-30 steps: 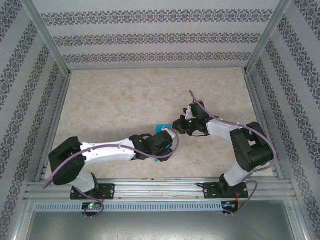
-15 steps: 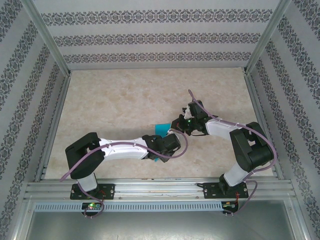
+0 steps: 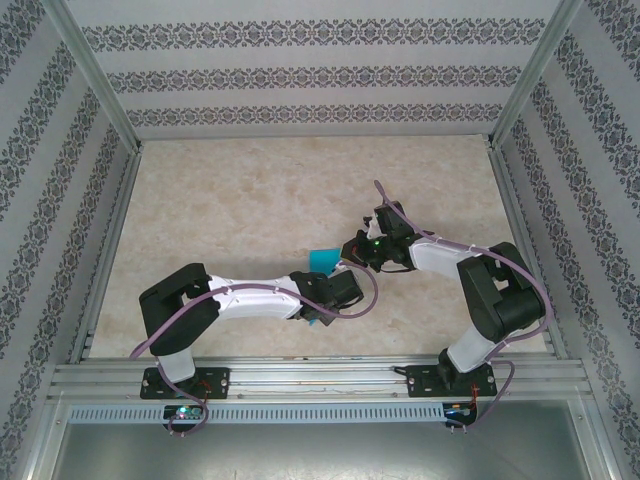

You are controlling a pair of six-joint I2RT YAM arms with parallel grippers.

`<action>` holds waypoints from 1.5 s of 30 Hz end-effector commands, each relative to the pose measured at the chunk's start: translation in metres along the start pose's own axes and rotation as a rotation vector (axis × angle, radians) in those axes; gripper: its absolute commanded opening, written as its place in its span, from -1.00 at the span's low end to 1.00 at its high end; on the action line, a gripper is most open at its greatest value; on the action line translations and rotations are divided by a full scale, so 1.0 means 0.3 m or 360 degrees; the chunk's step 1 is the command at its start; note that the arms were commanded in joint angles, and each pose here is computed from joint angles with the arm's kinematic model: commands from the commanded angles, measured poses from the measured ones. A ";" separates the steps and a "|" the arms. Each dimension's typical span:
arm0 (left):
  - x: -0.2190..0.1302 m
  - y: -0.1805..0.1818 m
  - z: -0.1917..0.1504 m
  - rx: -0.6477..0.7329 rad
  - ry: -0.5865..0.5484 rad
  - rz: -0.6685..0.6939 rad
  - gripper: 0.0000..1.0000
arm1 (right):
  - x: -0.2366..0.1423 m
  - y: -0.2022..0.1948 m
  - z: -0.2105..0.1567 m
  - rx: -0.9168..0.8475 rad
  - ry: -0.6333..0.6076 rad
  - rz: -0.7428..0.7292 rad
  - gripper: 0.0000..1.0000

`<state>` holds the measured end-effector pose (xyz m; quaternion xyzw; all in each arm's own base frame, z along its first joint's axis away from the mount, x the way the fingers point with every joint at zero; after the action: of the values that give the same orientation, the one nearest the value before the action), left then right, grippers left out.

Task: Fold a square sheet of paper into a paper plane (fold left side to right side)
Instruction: Fold the wing for the fifth time at the center of the table.

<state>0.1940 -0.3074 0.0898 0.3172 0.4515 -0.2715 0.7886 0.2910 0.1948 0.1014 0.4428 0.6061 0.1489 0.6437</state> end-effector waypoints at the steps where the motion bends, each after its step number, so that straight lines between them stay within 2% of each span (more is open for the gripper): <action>1: -0.002 -0.006 -0.009 0.0046 0.0036 0.0050 -0.30 | 0.011 0.015 0.010 0.0002 -0.0014 -0.0013 -1.00; 12: -0.009 0.005 -0.020 0.0017 0.0027 0.0081 -0.58 | 0.014 -0.002 0.012 -0.0003 -0.0025 -0.0049 -1.00; 17: -0.015 0.015 -0.018 -0.0005 0.0012 0.0111 -0.80 | 0.005 -0.015 0.017 -0.0015 -0.0053 -0.0073 -1.00; 24: -0.028 0.018 -0.011 -0.0051 -0.0024 0.0097 -0.96 | -0.087 -0.025 0.045 -0.0065 -0.0194 -0.0072 -0.57; 28: -0.023 0.009 0.003 -0.0084 -0.0025 0.0009 -1.00 | -0.178 -0.056 0.063 -0.0095 -0.0327 -0.0123 -0.39; 35: -0.004 0.011 0.038 -0.0193 -0.0025 -0.0226 -1.00 | -0.312 -0.130 0.066 -0.0098 -0.0496 -0.0098 -0.26; 41: 0.000 0.037 0.080 -0.0412 -0.0093 -0.0496 -1.00 | -0.351 -0.151 0.045 -0.0184 -0.0545 -0.0058 -0.09; 45: 0.003 0.058 0.104 -0.0593 -0.0169 -0.0681 -1.00 | -0.344 -0.160 0.033 -0.0211 -0.0527 -0.0031 -0.04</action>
<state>0.2204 -0.3103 0.0906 0.1384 0.5139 -0.3242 0.7821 0.2644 0.0892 0.1332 0.4218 0.4884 0.0908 0.7585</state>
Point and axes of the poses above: each hand's point on the last joint's axis, 136 mm out from that joint toward the fingers, its own x axis out along the fingers, its own y axis along the line the jaws close on, z = x × y, the point moved 6 cm from there along -x, back along the fingers, and after that the axes turned 9 degrees about x, right-handed, at the moved point
